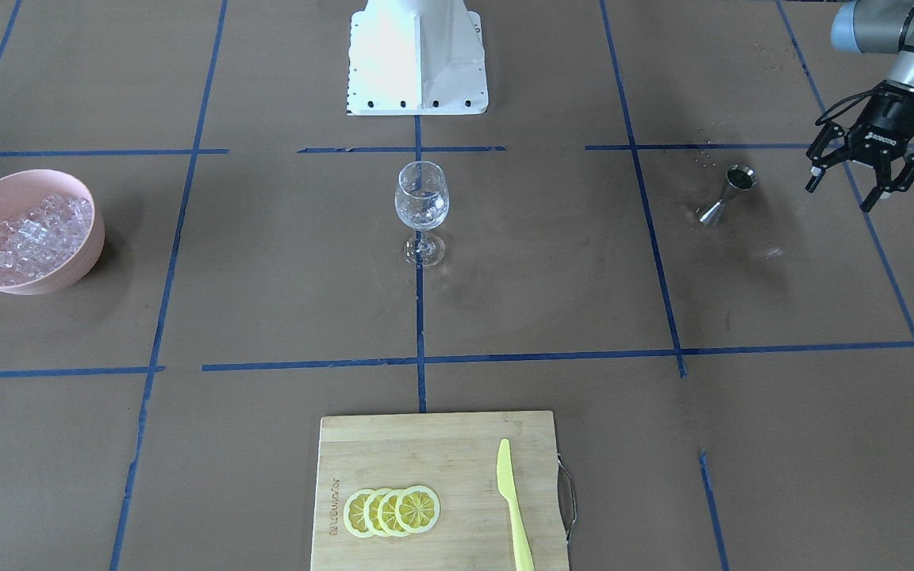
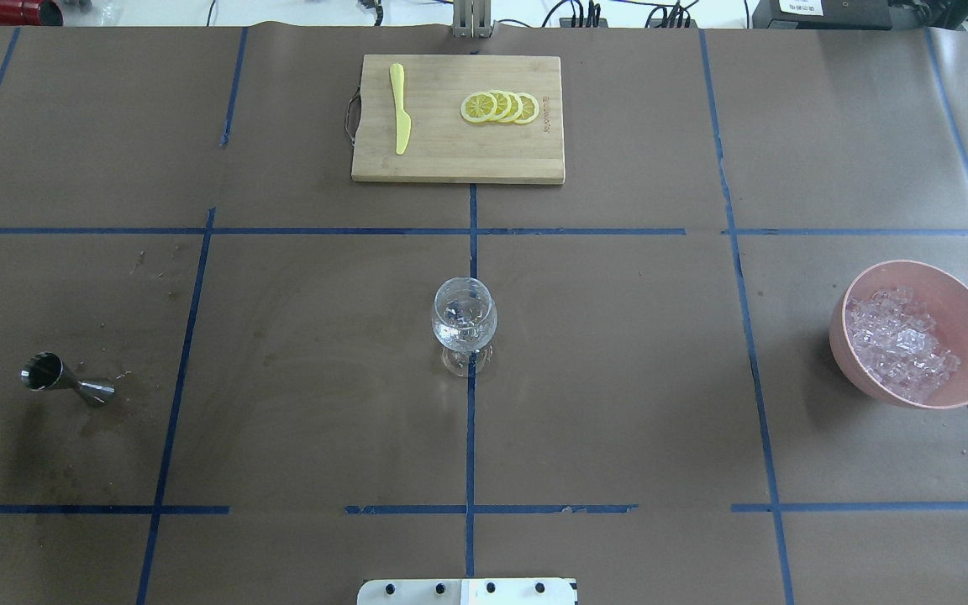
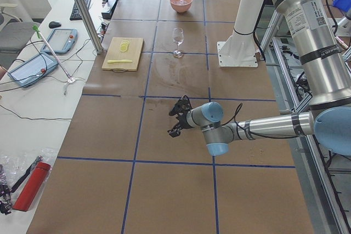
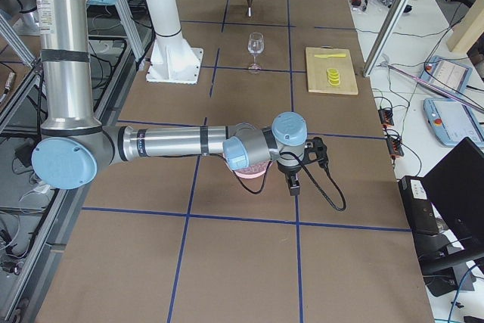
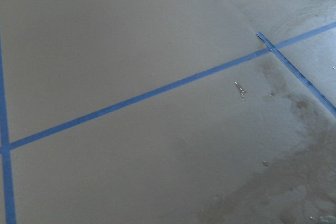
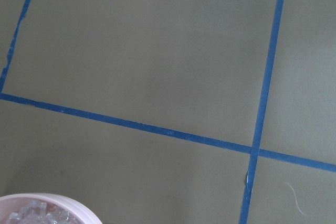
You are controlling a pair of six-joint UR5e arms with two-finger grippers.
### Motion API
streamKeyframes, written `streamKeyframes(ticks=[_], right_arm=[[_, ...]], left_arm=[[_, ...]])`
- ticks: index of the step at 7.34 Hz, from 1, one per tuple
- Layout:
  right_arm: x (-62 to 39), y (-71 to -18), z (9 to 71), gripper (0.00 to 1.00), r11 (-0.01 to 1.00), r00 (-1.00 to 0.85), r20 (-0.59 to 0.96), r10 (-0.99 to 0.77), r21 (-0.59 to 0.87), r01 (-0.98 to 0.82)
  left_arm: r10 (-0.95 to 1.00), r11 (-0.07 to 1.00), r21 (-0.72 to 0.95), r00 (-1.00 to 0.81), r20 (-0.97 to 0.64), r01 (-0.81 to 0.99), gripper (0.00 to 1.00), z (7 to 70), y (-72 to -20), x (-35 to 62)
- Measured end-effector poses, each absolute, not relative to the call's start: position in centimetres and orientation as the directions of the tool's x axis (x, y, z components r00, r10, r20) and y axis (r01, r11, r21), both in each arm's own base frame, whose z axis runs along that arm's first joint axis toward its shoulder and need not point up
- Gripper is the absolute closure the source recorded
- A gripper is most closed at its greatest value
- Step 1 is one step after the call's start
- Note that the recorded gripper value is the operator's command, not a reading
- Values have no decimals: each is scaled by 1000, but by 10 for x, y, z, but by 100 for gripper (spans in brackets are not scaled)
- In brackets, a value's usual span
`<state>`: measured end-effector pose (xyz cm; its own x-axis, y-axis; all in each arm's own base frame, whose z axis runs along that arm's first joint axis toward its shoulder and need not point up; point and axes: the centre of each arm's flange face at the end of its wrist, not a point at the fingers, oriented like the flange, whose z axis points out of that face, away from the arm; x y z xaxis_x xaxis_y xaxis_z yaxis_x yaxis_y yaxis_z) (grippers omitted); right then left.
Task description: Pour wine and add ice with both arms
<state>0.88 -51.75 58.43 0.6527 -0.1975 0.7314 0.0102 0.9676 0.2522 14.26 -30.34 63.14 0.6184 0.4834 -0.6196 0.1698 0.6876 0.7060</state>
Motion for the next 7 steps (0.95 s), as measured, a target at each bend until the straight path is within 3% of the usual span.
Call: streamKeyframes(ticks=[2, 4, 7], right_arm=[[9, -517, 581, 0, 966, 652, 732, -200, 257, 9], [9, -517, 581, 0, 966, 651, 732, -201, 257, 9], [9, -517, 578, 0, 965, 650, 732, -206, 263, 10]], left_arm=[[587, 603, 786, 592, -553, 136, 1, 628, -280, 161], [675, 508, 856, 573, -465, 97, 1, 623, -266, 173], [707, 520, 852, 531, -466, 55, 1, 630, -250, 199]])
